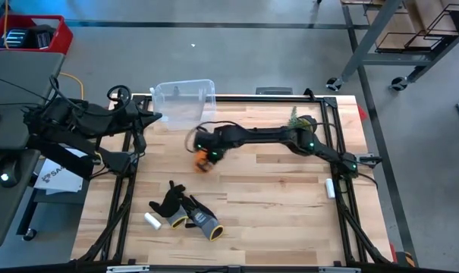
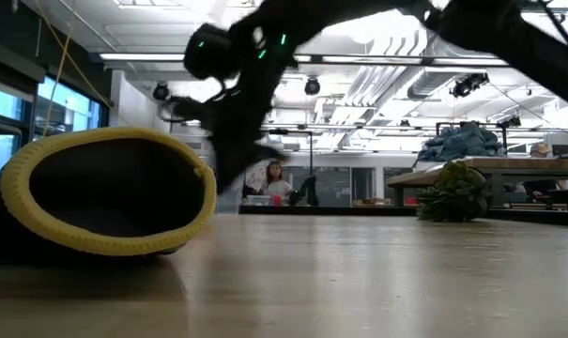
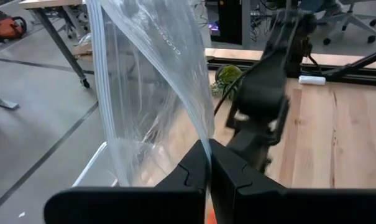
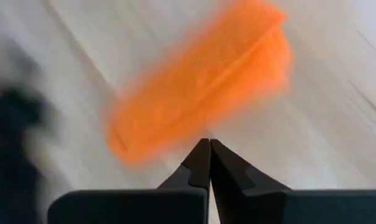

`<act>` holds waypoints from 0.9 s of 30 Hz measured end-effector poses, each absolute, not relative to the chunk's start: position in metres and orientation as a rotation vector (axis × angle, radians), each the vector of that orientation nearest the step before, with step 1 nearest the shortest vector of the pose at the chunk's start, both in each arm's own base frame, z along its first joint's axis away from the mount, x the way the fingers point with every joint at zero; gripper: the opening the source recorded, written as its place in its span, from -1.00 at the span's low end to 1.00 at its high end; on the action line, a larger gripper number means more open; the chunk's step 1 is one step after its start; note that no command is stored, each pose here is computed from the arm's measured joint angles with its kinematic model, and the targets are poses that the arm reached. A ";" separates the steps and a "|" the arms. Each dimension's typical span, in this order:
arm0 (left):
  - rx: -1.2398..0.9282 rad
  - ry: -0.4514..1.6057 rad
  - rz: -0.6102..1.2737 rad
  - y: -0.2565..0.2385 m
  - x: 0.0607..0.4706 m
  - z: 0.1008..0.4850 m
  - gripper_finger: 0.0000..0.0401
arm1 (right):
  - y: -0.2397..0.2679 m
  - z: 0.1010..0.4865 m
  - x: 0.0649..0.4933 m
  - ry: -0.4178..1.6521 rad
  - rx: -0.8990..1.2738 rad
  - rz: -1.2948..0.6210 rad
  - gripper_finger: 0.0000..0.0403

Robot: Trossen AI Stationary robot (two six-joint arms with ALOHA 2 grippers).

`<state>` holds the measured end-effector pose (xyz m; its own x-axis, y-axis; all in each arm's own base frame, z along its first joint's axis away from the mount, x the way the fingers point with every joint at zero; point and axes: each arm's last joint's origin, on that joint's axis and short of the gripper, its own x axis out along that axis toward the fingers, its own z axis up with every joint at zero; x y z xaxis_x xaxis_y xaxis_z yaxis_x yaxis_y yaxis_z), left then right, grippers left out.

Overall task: Roll bandage
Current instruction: Put the rolled orange bandage into the transparent zip bag

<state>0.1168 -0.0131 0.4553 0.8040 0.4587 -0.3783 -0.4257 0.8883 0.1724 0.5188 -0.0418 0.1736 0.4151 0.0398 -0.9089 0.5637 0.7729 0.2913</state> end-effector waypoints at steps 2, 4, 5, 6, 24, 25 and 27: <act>0.079 0.424 0.475 -0.013 0.117 0.455 -1.00 | -0.032 0.193 0.496 1.252 0.531 -0.409 -1.00; 0.080 0.420 0.482 -0.013 0.117 0.456 -1.00 | -0.023 0.226 0.475 1.309 0.447 -0.438 -1.00; 0.082 0.417 0.491 -0.013 0.117 0.456 -1.00 | -0.019 0.241 0.468 1.304 0.426 -0.431 -1.00; 0.085 0.415 0.501 -0.012 0.117 0.456 -1.00 | -0.016 0.256 0.464 1.271 0.422 -0.423 -1.00; 0.080 0.409 0.533 -0.012 0.119 0.456 -1.00 | -0.057 0.173 0.533 0.963 0.592 -0.261 -1.00; 0.073 0.408 0.534 -0.012 0.119 0.456 -1.00 | -0.057 0.167 0.533 0.986 0.595 -0.274 -1.00; 0.070 0.407 0.534 -0.012 0.119 0.456 -1.00 | -0.055 0.160 0.527 1.068 0.595 -0.273 -1.00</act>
<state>0.1186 -0.0124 0.4559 0.7828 0.5082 -0.3590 -0.4807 0.8603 0.1697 0.5270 -0.0555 0.1600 0.4678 0.0715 -0.8810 0.4852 0.8124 0.3236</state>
